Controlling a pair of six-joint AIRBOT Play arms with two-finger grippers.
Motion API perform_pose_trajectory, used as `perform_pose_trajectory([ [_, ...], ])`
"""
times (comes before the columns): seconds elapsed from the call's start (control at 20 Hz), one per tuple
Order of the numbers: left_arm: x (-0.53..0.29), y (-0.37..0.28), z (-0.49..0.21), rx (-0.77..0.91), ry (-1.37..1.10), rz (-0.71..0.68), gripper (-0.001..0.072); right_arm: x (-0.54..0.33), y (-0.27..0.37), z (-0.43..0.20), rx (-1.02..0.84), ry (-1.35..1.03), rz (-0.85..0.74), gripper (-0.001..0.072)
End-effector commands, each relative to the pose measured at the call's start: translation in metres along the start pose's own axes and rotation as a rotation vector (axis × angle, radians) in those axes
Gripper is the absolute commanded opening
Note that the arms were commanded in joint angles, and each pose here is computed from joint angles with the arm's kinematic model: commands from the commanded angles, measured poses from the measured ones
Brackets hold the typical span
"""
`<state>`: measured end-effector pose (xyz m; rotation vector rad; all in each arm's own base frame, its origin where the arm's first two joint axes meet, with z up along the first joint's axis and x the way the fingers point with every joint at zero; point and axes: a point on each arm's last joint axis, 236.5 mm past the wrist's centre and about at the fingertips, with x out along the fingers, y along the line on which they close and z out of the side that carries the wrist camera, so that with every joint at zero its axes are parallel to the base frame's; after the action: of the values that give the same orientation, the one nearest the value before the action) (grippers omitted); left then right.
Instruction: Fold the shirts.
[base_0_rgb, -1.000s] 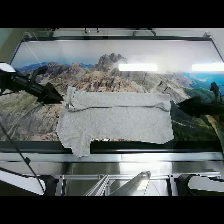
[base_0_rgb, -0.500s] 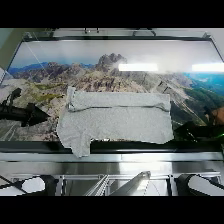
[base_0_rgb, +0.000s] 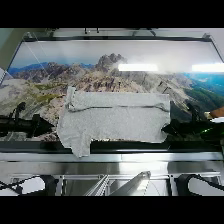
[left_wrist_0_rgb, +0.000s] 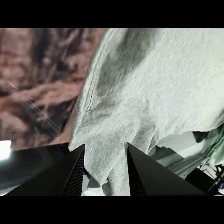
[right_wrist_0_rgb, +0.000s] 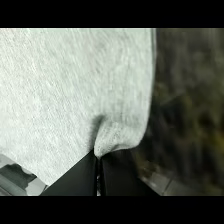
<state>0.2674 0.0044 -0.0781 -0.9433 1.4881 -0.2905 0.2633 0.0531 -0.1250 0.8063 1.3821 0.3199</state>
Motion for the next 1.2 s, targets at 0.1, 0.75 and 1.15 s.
perform_pose_trajectory([
  [0.1, 0.019, 0.001, -0.042, -0.068, 0.122, -0.054, 0.0328, -0.008, 0.012, 0.018, -0.012, -0.063, 0.027, 0.0015],
  [0.75, 0.081, -0.039, -0.047, 0.099, 0.121, -0.059, 0.0016, -0.008, 0.016, 0.014, -0.01, -0.043, 0.043, 0.0014],
  [1.15, 0.002, -0.088, -0.056, 0.14, 0.032, -0.217, 0.0016, -0.046, 0.038, -0.008, 0.171, 0.021, 0.194, 0.0014],
])
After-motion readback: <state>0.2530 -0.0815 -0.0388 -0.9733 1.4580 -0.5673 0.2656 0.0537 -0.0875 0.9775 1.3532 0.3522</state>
